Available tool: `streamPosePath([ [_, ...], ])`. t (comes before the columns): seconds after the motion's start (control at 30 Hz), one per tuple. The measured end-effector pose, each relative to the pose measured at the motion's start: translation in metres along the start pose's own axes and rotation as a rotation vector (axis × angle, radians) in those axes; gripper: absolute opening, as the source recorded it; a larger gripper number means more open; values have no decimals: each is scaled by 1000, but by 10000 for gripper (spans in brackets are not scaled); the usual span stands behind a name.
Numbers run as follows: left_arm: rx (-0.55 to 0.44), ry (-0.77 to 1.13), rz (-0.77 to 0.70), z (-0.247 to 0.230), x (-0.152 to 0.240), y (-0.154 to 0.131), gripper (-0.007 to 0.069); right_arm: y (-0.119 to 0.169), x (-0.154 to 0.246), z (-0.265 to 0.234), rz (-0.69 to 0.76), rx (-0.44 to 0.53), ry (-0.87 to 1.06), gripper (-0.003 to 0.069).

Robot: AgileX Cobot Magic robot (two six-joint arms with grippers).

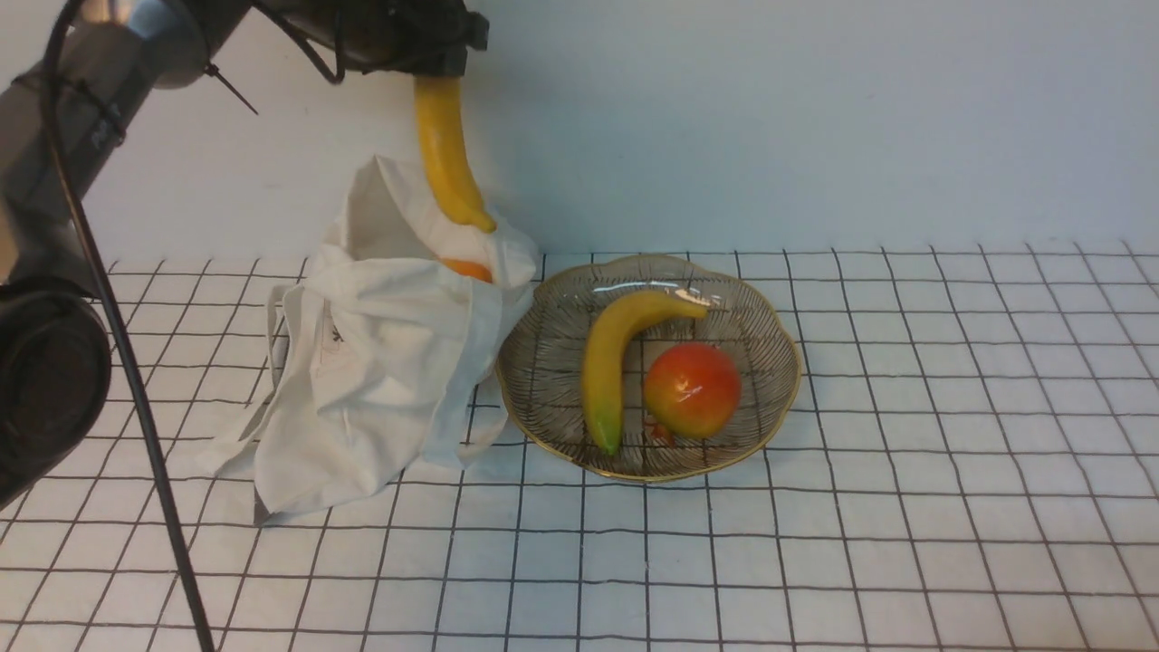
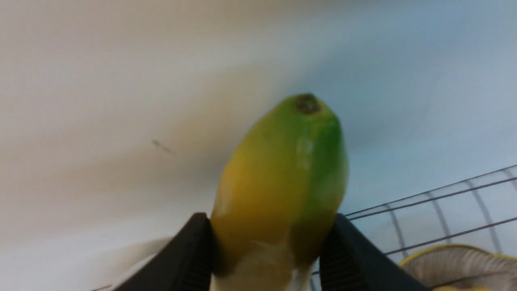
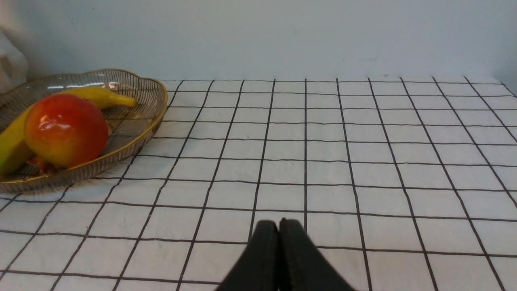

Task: Take the fruit out of the bag on the white checkered tablecloth and place them on the plate.
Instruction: 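Place the banana on the plate with the left gripper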

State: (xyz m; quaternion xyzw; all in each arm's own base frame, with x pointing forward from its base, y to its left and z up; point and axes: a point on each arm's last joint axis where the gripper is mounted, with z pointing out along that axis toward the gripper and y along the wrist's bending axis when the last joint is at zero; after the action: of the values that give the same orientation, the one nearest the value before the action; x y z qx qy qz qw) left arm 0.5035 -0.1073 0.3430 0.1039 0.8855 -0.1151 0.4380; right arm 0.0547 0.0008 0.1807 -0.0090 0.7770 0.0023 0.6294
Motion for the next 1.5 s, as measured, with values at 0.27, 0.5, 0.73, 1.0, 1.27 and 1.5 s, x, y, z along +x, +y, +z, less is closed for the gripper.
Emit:
streamPosePath([
  [0.27, 76, 19, 56, -38, -11, -13, 309, 0, 0, 0, 0, 0, 0, -16],
  [0.5, 47, 259, 116, 21, 35, 1, 309, 0, 0, 0, 0, 0, 0, -16],
  [0.73, 60, 459, 125, 20, 55, 2, 309, 0, 0, 0, 0, 0, 0, -16],
  [1.0, 40, 443, 106, 11, 49, 2, 309, 0, 0, 0, 0, 0, 0, -16],
  [1.27, 171, 227, -27, -77, -4, -30, 309, 0, 0, 0, 0, 0, 0, -16],
  [1.5, 358, 258, 49, -63, 5, -87, 309, 0, 0, 0, 0, 0, 0, -16],
])
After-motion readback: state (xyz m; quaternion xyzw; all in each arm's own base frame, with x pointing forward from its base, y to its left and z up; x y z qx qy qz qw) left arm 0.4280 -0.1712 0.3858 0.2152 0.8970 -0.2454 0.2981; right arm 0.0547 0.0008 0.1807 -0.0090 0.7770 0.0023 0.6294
